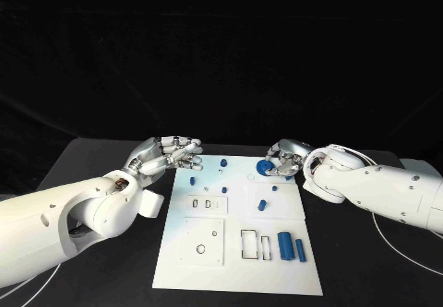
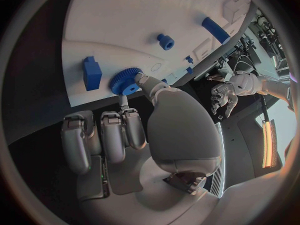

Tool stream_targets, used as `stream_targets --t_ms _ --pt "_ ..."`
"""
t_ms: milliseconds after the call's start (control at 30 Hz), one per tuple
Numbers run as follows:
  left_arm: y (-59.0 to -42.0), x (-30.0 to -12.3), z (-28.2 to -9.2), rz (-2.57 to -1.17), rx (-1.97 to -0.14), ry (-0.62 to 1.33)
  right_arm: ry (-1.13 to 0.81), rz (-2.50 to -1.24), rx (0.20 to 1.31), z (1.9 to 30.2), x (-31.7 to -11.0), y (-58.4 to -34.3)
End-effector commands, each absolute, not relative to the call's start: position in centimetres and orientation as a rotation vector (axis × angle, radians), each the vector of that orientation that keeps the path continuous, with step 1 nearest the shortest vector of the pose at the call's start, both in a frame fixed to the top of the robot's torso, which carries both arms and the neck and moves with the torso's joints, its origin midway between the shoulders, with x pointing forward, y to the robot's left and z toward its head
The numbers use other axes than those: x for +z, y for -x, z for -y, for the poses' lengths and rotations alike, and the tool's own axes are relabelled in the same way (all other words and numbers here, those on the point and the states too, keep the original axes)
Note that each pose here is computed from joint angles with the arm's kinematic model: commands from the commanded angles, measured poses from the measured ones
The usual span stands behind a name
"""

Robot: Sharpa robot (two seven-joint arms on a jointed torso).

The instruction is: Assemble the parts on the task board

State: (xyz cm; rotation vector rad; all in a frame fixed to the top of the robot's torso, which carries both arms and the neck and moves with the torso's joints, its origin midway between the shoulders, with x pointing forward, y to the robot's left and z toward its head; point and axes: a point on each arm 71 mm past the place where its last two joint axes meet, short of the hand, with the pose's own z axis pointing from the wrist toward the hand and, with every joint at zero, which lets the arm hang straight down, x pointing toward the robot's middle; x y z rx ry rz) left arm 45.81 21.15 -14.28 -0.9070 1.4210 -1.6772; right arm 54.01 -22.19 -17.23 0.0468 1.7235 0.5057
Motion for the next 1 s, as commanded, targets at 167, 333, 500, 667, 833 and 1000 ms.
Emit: stream_targets --t_ms 167,333,500,667,833,1000 --pt "-45.8 -14.2 -21.0 -1.423 -1.697 0.902 -0.025 -1.754 0.503 22.0 -17.7 -53.8" --pt "-45.8 -14.2 -21.0 -1.424 -1.696 0.903 -0.022 -1.748 0.498 22.0 -17.7 -53.8" --pt "-45.8 -14.2 -21.0 -1.425 -1.695 0.903 -0.003 -1.702 0.466 21.9 -17.5 -53.9" --pt "-45.9 -14.2 -21.1 -1.426 -1.695 0.904 0.027 -1.633 0.424 21.9 -17.1 -53.9" --pt "-45.9 -14.2 -21.1 -1.427 -1.695 0.904 0.053 -1.566 0.397 21.8 -16.8 -53.7" --pt "-45.9 -14.3 -21.1 -1.428 -1.696 0.904 0.069 -1.522 0.394 21.4 -16.5 -53.5"
